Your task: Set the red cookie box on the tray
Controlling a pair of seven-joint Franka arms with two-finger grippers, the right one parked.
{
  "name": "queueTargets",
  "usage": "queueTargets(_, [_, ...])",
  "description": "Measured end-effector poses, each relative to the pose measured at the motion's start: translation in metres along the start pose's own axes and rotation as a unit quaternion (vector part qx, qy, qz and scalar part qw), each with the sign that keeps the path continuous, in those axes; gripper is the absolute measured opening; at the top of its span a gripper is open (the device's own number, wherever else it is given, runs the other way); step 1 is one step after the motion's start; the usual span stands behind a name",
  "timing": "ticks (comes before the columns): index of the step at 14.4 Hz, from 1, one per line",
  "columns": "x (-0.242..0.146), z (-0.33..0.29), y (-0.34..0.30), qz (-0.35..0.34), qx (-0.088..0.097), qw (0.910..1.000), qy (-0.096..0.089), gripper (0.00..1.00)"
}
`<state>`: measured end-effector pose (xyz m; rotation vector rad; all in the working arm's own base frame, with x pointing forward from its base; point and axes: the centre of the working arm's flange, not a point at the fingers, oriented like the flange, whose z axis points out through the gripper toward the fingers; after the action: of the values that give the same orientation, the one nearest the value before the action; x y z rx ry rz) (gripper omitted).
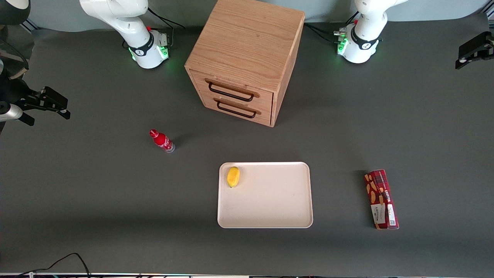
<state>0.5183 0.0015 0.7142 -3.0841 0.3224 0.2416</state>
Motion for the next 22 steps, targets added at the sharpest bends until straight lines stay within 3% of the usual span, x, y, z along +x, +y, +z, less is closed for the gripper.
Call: queueTargets(22, [0.000, -0.001, -0.012, 0.005, -0.007, 0.9999, 0.010, 1.00])
